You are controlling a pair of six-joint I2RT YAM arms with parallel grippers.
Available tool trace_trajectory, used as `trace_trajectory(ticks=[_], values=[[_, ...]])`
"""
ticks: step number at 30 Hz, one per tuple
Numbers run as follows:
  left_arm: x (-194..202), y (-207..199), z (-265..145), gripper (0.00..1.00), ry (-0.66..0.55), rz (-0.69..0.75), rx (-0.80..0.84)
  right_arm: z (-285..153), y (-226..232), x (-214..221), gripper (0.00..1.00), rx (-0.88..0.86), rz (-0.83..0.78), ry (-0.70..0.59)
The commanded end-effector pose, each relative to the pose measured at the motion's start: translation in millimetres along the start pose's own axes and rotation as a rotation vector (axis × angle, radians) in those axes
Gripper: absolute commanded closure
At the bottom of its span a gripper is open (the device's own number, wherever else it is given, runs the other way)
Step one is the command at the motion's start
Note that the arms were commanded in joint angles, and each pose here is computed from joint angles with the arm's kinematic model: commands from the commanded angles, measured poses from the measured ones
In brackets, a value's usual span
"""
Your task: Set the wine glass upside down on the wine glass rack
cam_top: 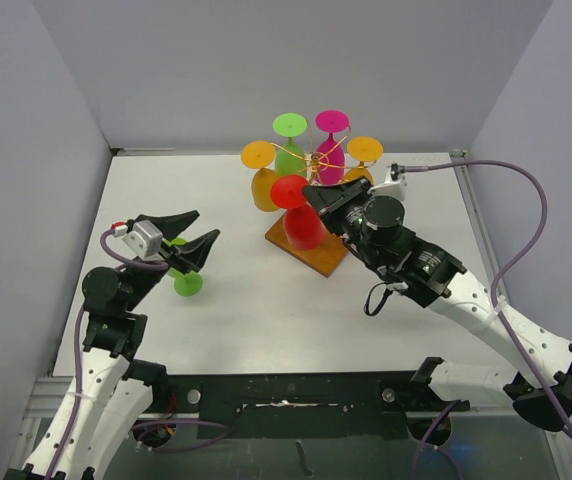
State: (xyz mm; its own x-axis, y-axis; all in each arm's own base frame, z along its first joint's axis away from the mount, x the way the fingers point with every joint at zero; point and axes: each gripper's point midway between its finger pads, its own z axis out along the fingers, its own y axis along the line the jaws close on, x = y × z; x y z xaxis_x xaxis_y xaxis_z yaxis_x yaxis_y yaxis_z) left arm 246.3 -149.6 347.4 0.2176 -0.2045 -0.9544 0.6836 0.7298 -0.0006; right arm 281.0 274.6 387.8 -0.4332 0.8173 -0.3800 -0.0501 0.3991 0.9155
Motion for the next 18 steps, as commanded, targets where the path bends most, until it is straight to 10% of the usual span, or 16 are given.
trace_trajectory(ticks=[1, 18], values=[[-9, 2, 0, 0.46, -0.037, 0.016, -0.016, -4, 8, -29, 1.0, -0.015, 0.06, -0.116], [-6, 3, -1, 0.46, -0.035, 0.018, -0.02, 2, -5, -57, 1.0, 0.042, 0.06, -0.247]])
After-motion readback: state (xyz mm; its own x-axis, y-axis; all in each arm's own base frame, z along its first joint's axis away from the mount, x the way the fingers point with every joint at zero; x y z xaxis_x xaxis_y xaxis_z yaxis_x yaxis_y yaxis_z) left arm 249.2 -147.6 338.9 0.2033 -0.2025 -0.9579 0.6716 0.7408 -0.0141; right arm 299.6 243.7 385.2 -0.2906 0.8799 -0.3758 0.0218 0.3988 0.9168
